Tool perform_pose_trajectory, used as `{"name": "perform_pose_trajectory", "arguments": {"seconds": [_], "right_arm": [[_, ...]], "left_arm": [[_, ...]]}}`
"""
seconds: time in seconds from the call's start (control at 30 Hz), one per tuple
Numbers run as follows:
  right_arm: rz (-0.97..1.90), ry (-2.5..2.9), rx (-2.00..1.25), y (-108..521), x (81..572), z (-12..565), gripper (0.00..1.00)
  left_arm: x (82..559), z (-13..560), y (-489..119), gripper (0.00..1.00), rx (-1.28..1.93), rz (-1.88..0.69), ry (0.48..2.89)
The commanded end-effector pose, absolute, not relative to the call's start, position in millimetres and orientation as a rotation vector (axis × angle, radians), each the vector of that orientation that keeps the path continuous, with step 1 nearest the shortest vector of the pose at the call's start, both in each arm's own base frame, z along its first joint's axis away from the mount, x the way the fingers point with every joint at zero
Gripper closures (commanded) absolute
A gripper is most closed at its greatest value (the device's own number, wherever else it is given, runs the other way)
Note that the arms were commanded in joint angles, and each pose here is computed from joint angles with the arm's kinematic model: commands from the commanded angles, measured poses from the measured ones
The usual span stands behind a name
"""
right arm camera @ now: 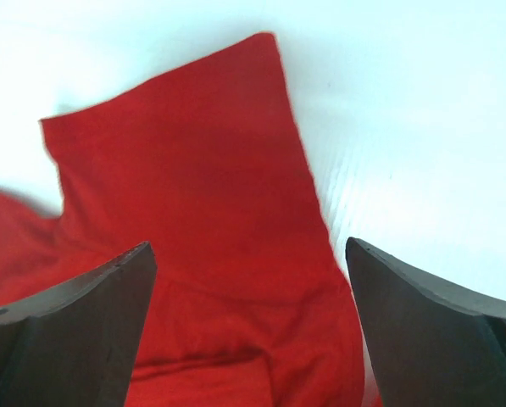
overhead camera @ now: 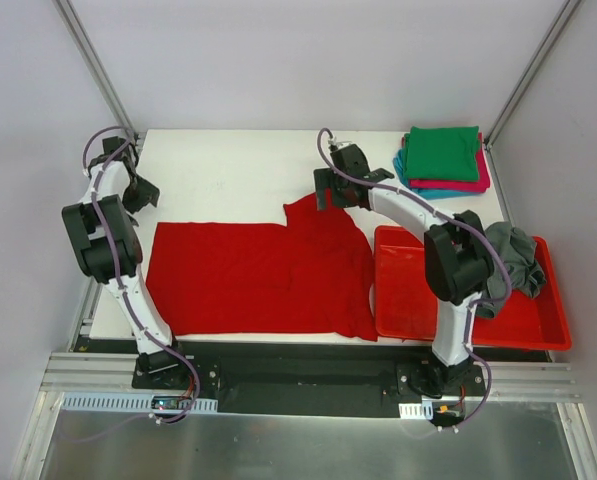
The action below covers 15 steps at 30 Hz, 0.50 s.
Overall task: Fold and stack the t-shirts
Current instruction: Grap the side of the flattened tshirt furthest away from the robot with both arms
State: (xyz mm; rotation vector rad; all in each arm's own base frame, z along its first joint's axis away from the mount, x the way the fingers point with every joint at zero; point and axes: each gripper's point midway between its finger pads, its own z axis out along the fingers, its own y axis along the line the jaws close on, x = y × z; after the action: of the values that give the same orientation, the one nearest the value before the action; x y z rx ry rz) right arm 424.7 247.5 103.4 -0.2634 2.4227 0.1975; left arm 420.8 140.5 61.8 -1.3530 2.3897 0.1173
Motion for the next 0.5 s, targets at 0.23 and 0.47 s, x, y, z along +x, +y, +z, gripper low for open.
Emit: {"name": "perform_pose_trajectory", "arguments": {"seconds": [0.23, 0.47], "right_arm": [[0.206, 2.396, -0.265, 246, 463, 91, 0.04], [0.232, 2.414, -0.286, 246, 458, 88, 0.04]], "left_arm": [[400, 32, 116, 0.49, -1.291, 0.304, 2.608], [388, 26, 113, 0.62, -1.279, 0.373, 2.650]]}}
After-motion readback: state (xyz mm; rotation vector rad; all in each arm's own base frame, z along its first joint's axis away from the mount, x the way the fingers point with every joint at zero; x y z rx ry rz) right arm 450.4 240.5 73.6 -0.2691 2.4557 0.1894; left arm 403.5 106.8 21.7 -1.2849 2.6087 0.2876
